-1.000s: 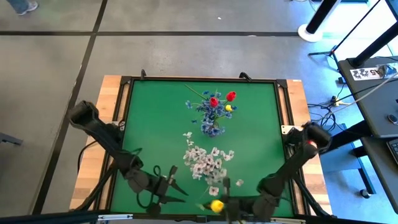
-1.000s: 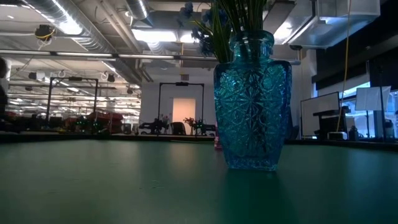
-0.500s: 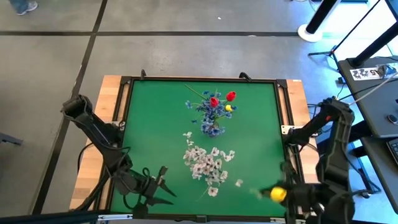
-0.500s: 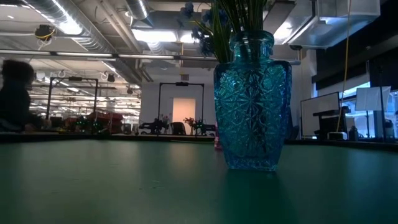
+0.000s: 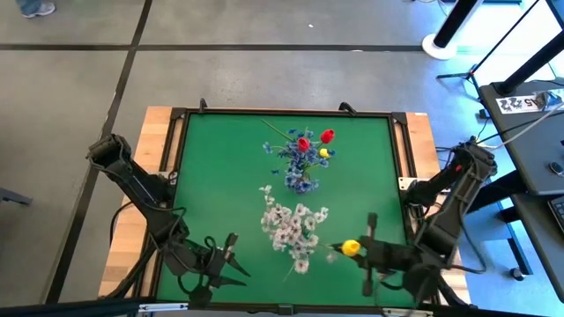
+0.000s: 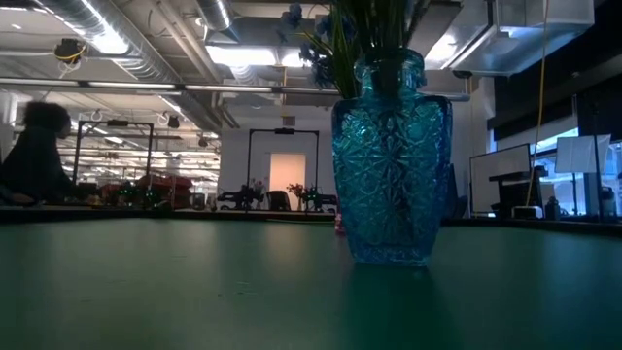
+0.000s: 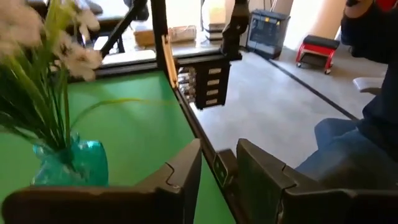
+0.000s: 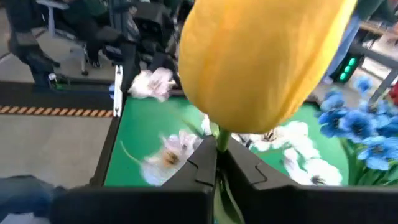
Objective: Sort flowers into vase by color
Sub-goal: Put the bottom yellow flower into the blue vase, then put the yellow flower into the blue vase
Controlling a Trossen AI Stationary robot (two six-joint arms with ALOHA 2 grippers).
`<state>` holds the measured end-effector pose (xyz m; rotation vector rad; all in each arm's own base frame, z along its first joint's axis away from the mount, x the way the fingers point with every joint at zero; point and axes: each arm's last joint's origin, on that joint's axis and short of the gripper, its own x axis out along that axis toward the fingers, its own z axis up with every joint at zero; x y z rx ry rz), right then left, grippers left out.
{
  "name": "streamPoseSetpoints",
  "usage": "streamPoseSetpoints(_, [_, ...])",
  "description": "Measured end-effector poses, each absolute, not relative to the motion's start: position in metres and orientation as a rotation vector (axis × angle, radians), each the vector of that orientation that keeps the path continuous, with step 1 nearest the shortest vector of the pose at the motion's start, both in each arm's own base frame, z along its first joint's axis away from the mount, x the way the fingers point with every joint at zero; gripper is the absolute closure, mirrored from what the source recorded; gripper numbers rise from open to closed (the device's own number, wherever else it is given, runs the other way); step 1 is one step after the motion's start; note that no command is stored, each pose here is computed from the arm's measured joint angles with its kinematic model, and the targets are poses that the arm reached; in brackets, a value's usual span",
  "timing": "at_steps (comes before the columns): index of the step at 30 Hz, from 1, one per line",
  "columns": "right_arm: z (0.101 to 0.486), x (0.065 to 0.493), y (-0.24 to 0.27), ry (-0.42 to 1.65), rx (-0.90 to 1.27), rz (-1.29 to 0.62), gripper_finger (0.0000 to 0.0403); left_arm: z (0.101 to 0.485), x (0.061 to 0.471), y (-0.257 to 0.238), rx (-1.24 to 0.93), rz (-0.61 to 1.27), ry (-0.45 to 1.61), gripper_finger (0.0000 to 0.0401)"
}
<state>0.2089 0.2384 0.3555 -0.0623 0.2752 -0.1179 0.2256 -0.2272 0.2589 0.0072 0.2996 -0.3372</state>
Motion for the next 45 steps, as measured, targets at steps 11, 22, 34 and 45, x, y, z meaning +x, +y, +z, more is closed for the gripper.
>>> streamPoseSetpoints(11, [0.343, 0.243, 0.218, 0.385, -0.006, -0.081, 0.0385, 0.257, 0.222, -0.229, -0.014, -0.343, 0.327, 0.0303])
streamPoseSetpoints(22, [0.306, 0.271, 0.226, 0.522, -0.066, -0.013, 0.0366, 0.257, 0.223, -0.229, -0.015, -0.34, 0.327, 0.0303])
streamPoseSetpoints(34, [0.361, 0.221, 0.22, 0.606, -0.141, 0.031, 0.019, 0.257, 0.223, -0.229, -0.012, -0.339, 0.328, 0.0303])
streamPoseSetpoints(45, [0.297, 0.162, 0.174, 0.817, 0.045, -0.515, 0.0153, 0.255, 0.222, -0.229, -0.002, -0.336, 0.345, 0.0303])
